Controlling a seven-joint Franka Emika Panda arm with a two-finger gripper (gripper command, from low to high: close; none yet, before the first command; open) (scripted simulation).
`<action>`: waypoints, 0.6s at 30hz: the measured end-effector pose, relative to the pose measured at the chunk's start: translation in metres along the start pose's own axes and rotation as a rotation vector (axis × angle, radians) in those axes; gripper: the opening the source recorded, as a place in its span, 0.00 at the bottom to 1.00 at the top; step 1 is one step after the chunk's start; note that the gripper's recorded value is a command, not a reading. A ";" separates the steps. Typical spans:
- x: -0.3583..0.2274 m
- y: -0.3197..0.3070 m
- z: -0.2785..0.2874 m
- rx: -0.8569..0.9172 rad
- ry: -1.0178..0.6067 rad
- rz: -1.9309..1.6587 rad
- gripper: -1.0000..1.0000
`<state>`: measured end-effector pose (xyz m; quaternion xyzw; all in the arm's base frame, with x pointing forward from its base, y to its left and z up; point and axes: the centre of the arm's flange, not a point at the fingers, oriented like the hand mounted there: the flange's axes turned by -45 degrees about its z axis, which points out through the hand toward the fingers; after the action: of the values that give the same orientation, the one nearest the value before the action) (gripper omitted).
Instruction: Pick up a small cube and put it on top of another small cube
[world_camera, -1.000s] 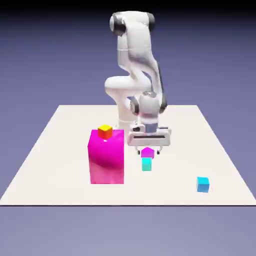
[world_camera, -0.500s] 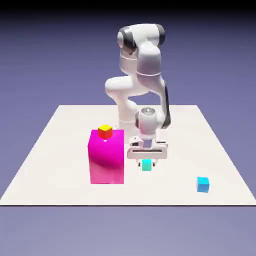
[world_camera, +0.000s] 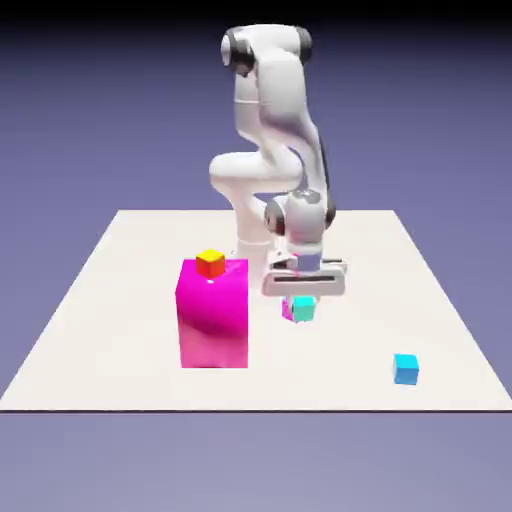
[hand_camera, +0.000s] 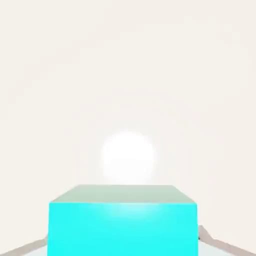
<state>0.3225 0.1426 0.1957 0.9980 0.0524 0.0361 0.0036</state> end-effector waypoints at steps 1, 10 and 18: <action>0.009 -0.010 0.000 0.000 -0.003 -0.021 0.00; 0.081 -0.100 -0.012 0.010 -0.010 -0.182 0.00; 0.136 -0.176 -0.039 0.034 0.023 -0.271 0.00</action>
<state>0.4367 0.3315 0.2423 0.9812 0.1874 0.0460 -0.0092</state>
